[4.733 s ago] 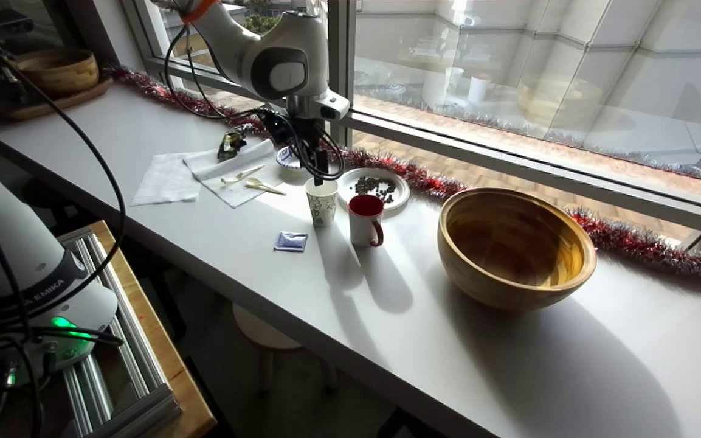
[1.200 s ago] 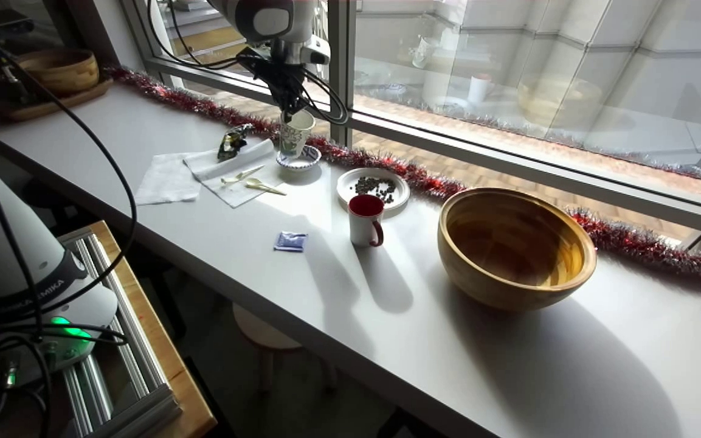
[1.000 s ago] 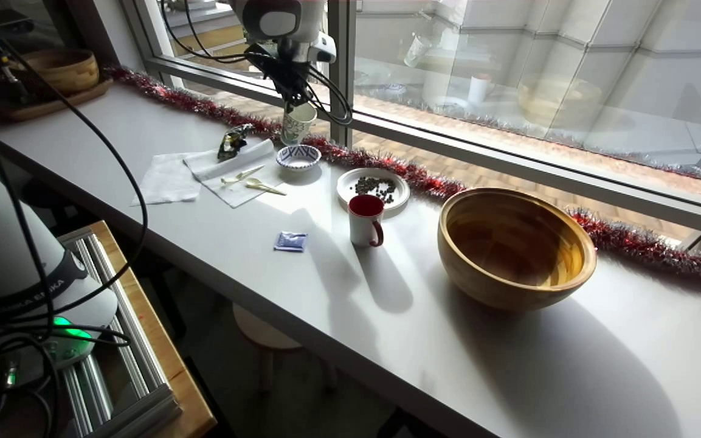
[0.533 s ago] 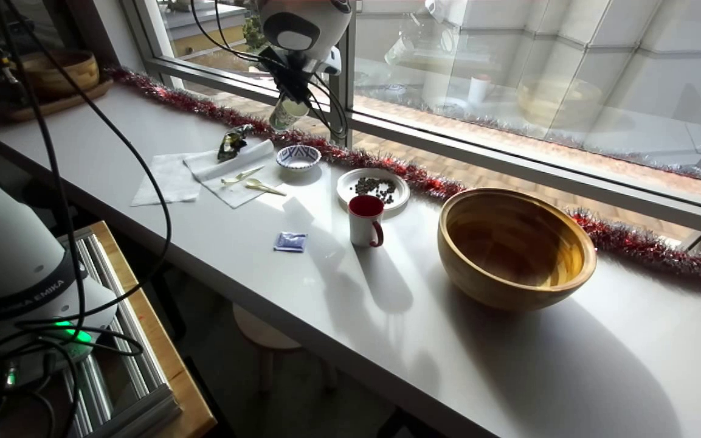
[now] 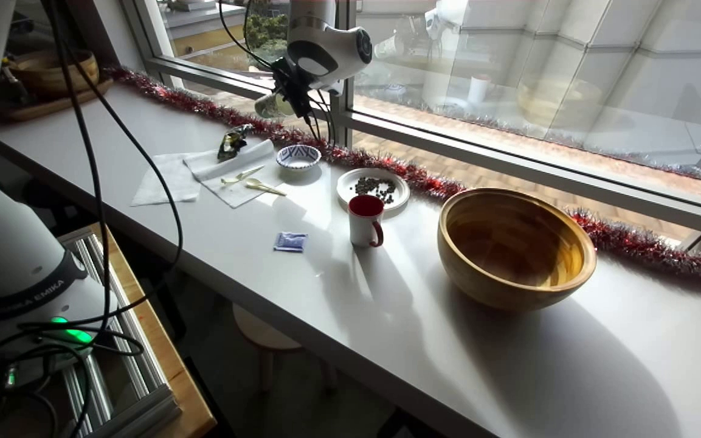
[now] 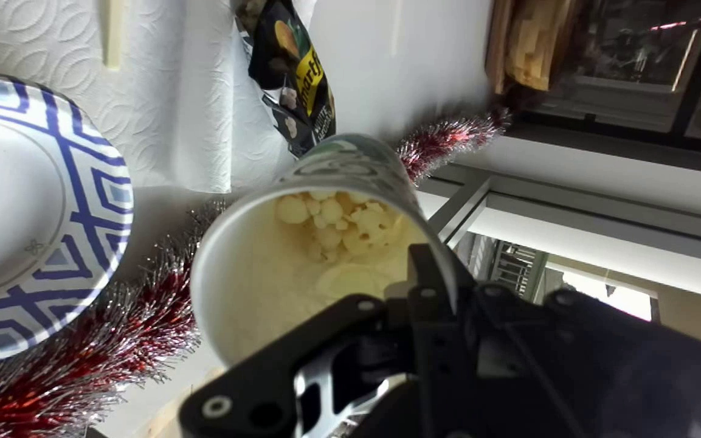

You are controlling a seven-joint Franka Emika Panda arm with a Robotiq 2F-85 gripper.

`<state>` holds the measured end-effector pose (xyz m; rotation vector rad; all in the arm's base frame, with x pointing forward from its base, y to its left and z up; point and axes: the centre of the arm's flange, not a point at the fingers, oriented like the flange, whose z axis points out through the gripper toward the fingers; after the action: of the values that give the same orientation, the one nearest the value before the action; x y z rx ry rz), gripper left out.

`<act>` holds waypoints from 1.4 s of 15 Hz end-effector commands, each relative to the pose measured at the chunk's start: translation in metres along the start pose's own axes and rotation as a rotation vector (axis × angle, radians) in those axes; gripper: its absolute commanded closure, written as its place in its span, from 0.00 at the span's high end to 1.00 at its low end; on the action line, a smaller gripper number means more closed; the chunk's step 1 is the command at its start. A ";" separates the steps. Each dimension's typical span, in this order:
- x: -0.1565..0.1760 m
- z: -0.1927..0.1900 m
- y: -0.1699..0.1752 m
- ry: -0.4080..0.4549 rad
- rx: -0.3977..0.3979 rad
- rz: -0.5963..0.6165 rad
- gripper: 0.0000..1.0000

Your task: Pour the contents in the cup into the bowl

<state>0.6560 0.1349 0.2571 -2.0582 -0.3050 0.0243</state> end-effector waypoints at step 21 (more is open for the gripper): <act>0.006 0.031 0.101 0.031 0.325 0.182 0.01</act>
<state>0.6720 0.1186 0.1760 -1.7944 -0.0914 0.1191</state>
